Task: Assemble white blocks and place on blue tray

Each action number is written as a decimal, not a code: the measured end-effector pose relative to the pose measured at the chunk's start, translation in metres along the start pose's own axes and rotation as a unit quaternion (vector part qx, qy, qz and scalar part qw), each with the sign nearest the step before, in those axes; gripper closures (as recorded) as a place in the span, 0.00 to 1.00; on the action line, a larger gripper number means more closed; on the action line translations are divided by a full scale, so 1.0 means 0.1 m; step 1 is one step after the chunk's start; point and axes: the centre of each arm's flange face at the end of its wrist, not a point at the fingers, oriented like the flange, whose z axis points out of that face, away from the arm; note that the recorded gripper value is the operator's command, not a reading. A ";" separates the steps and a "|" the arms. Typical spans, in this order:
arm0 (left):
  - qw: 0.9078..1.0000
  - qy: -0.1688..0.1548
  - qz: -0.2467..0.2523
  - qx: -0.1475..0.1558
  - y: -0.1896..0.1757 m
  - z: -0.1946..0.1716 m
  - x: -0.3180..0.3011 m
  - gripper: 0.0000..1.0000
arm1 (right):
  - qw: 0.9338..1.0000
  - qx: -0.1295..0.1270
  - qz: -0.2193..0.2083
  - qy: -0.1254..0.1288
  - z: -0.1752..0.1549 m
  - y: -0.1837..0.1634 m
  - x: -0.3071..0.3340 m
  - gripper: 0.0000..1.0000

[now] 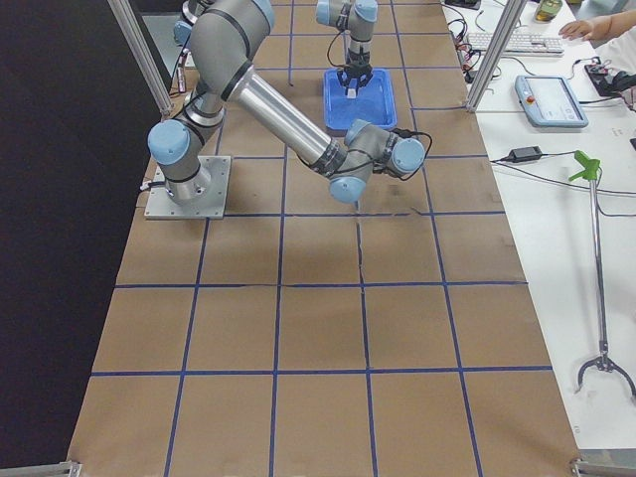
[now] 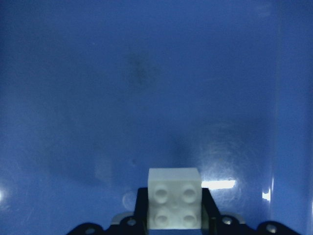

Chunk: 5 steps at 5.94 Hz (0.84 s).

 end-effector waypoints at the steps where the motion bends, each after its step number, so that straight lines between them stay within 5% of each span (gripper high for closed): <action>1: 1.000 0.001 -0.002 -0.001 0.00 0.04 0.00 0.08 | 1.000 0.003 0.005 -0.007 -0.21 -0.21 -0.10 0.75; 2: 1.000 0.002 -0.003 -0.001 0.00 0.06 -0.01 0.00 | 1.000 0.006 0.009 -0.012 -0.31 -0.32 -0.18 0.75; 5: 1.000 -0.026 0.001 0.003 0.01 -0.36 -0.03 0.00 | 0.998 0.046 0.026 -0.034 -0.03 -0.60 -0.69 0.75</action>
